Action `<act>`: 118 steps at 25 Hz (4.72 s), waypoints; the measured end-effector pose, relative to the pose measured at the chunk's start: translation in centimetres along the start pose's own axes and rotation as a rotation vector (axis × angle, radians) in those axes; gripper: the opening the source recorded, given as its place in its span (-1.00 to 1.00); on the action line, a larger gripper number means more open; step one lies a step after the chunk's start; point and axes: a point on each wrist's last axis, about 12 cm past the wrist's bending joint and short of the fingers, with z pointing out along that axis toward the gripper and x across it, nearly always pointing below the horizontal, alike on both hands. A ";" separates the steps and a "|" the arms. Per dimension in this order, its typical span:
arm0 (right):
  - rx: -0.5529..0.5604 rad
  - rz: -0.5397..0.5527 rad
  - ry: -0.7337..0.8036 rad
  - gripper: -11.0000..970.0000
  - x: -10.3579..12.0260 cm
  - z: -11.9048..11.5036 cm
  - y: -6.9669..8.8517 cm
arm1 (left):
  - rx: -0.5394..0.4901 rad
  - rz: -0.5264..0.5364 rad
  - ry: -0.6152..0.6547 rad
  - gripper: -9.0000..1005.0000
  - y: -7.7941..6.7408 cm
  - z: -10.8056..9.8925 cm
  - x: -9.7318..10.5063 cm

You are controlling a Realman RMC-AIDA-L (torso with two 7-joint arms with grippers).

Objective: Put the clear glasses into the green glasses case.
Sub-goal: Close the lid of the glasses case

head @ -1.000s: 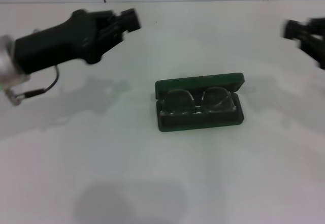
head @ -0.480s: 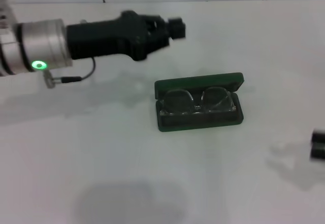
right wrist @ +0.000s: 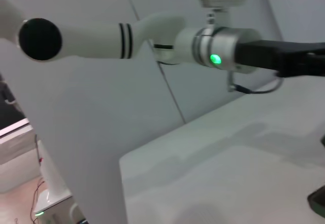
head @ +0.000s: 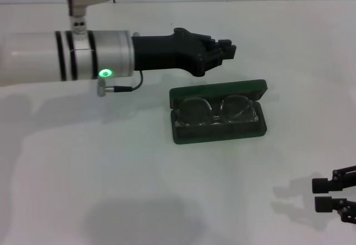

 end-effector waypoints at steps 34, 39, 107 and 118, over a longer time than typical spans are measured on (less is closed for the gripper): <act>0.008 0.006 -0.010 -0.38 0.4 0.5 -0.2 | -0.124 -0.017 0.173 -0.65 0.6 2.8 2.2; 0.008 0.006 -0.008 -0.38 0.5 0.5 -0.2 | -0.122 -0.015 0.184 -0.65 0.5 2.9 2.4; 0.041 0.005 -0.021 -0.38 0.8 0.4 -0.3 | -0.012 -0.027 0.231 -0.66 -1.5 2.3 4.4; 0.043 0.002 -0.019 -0.38 0.7 0.3 -0.3 | 0.016 -0.047 0.249 -0.66 -2.2 1.8 5.6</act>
